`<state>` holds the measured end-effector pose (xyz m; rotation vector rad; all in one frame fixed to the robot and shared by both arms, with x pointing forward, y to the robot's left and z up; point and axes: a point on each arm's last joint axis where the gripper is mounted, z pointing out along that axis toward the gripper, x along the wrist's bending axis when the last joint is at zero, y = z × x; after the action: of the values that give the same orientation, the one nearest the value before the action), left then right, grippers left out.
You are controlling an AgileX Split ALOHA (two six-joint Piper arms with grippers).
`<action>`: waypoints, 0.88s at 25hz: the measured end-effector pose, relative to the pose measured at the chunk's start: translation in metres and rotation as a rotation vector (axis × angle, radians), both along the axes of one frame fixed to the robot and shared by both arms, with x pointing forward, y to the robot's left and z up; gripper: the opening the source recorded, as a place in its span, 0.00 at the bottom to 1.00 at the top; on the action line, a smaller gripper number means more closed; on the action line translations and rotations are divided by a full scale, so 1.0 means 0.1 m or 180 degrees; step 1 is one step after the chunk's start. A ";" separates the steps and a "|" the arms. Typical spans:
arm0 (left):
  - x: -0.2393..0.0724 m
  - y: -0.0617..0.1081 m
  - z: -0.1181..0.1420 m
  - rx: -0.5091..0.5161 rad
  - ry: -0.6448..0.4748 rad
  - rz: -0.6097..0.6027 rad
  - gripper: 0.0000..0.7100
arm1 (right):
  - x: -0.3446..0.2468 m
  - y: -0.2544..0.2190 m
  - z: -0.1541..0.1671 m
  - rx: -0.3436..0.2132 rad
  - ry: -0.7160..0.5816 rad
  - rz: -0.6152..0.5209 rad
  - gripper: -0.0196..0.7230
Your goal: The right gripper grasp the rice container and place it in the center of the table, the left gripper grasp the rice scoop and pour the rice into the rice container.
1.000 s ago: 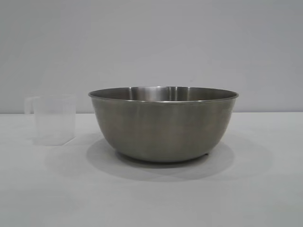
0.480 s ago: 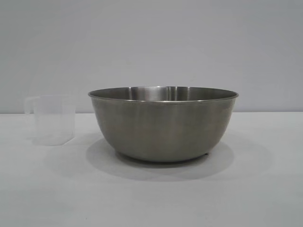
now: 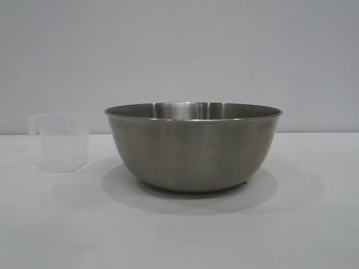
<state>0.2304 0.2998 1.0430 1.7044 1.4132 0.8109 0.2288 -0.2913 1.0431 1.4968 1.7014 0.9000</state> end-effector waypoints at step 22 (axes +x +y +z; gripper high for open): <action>0.00 -0.02 0.00 -0.0002 0.0000 0.0622 0.53 | -0.01 -0.01 0.00 0.0000 0.0000 0.0322 0.71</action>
<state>0.2306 0.2981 1.0430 1.5825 1.5976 0.9157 0.2280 -0.2924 1.0431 1.4211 1.7905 0.9524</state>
